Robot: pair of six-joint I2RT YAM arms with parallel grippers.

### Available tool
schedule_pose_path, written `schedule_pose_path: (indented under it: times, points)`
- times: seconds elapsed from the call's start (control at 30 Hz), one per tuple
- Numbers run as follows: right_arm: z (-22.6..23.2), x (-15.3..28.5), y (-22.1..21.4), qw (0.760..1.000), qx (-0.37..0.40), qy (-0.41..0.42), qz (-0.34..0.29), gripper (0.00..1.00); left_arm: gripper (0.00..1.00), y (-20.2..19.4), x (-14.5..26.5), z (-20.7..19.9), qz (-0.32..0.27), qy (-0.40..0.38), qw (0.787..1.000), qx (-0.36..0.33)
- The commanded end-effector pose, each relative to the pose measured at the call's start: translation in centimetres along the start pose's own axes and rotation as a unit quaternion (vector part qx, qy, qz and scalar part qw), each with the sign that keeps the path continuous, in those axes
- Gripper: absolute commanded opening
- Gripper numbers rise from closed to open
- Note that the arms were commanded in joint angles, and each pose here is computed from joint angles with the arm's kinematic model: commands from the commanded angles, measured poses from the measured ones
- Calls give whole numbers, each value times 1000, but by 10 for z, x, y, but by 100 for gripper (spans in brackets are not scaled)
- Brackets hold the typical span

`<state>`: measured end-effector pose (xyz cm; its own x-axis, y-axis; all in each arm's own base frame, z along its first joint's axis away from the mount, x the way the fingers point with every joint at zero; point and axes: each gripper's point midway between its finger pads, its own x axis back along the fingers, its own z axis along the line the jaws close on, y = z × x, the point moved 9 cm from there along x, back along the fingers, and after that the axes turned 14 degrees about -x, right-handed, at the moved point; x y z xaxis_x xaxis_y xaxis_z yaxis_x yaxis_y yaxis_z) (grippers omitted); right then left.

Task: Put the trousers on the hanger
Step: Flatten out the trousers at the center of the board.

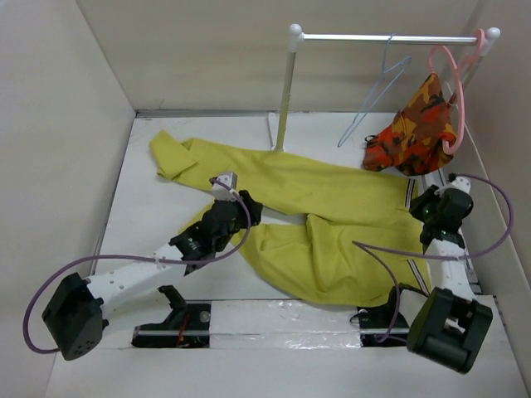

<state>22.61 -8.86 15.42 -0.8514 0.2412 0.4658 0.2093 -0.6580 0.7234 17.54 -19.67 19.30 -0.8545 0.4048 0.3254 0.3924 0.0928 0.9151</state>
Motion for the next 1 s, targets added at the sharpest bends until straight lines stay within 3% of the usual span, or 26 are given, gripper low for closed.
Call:
schedule_pose_path:
  times: [0.0,0.03,0.1,0.23,0.33,0.4,0.43,0.6,0.67,0.8,0.9,0.97]
  points:
    - [41,15,-8,993,51,109,-2,14,38,32,-16,18,-41,38,997,47]
    - [54,19,-20,988,68,137,16,0,34,37,-22,24,-46,43,996,55]
    - [69,27,-40,976,89,196,36,0,30,44,-41,35,-29,61,996,62]
    - [99,42,-87,945,125,290,85,0,0,54,-77,71,8,149,987,61]
    - [125,55,-109,915,159,358,99,0,0,59,-97,85,28,203,978,48]
    - [137,60,-122,902,189,371,114,2,9,64,-113,104,40,252,966,36]
    - [139,61,-125,898,204,373,112,5,19,61,-117,112,65,267,961,35]
    - [148,58,-136,876,232,404,122,35,36,69,-143,162,99,340,934,33]
    - [148,57,-139,868,236,417,133,40,37,72,-145,175,118,366,923,29]
    - [147,61,-143,860,235,433,135,40,35,91,-160,198,127,388,912,-41]
    - [150,64,-144,854,237,441,140,40,33,92,-174,206,180,373,901,-128]
    - [152,66,-144,852,239,446,139,40,32,88,-179,209,211,367,894,-150]
